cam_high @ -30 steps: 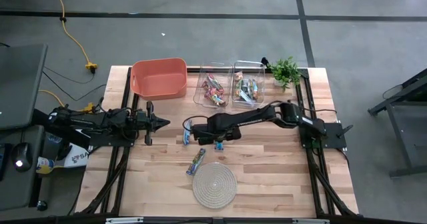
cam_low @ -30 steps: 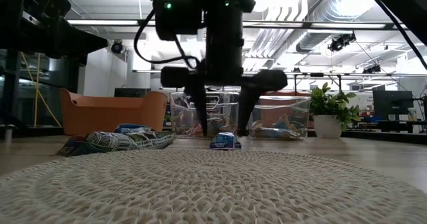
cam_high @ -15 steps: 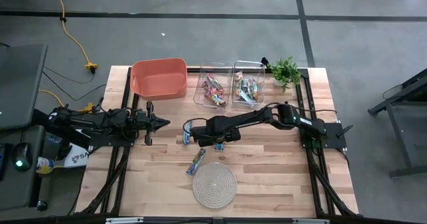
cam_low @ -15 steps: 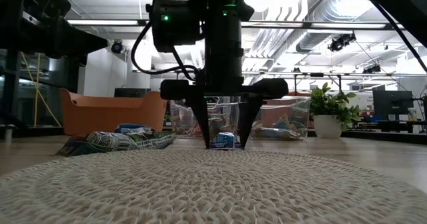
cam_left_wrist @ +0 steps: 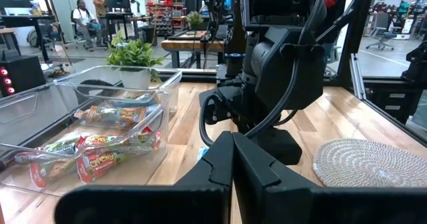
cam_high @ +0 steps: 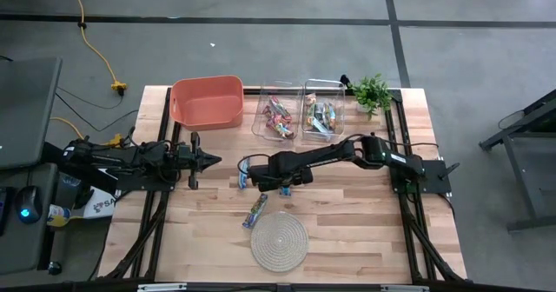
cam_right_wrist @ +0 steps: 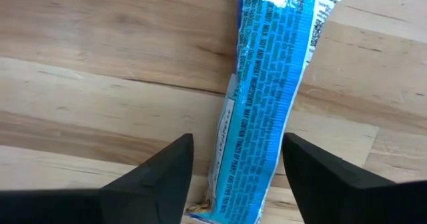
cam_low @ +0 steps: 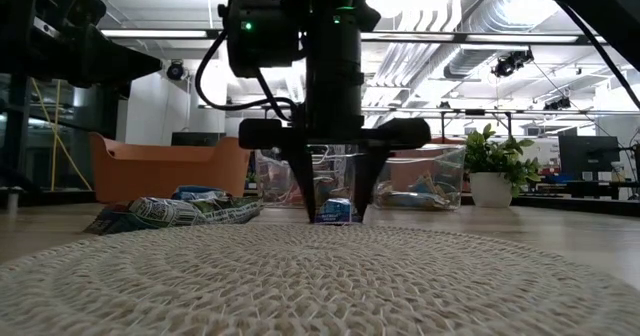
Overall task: Pick and place Granola Bars by type
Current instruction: Put the blue granola bar into the orange bin
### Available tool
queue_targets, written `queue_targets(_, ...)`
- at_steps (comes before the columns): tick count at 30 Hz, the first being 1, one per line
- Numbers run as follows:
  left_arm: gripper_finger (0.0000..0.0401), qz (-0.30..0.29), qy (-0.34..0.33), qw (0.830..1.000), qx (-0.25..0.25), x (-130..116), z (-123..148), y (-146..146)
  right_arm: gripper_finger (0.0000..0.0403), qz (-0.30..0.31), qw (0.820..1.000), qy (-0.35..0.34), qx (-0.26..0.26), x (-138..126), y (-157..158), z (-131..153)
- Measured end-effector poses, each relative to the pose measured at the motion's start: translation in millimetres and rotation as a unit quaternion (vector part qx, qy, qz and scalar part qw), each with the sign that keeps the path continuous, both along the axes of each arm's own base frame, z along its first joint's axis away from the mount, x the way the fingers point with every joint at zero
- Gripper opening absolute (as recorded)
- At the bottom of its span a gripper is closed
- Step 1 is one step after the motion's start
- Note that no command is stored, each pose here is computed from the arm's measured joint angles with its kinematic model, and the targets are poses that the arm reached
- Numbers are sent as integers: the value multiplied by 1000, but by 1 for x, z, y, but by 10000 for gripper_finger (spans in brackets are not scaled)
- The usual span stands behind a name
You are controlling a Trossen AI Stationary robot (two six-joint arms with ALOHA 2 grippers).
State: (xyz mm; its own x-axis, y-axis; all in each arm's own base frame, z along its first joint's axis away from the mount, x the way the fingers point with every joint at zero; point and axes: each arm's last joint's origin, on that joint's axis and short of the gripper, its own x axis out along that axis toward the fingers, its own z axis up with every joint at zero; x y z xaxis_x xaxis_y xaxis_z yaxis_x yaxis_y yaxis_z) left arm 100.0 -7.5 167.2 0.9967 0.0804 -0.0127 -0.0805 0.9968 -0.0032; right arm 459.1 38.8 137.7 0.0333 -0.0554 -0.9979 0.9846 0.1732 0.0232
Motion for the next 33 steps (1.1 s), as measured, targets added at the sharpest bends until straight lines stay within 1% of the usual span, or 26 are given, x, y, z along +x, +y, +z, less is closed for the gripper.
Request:
queue_targets(5,0,0,0,1000,0,0,0,0,180,3,1000,0,1,0,0,0)
queue_targets(25,0,0,0,1000,0,0,0,0,99,11,1000,0,0,-1,6,-1)
queue_targets(29,0,0,0,1000,0,0,0,0,81,12,1000,-4,-3,-2,8,4)
queue_targets(33,0,0,0,1000,0,0,0,0,67,11,1000,-19,-9,-2,8,14)
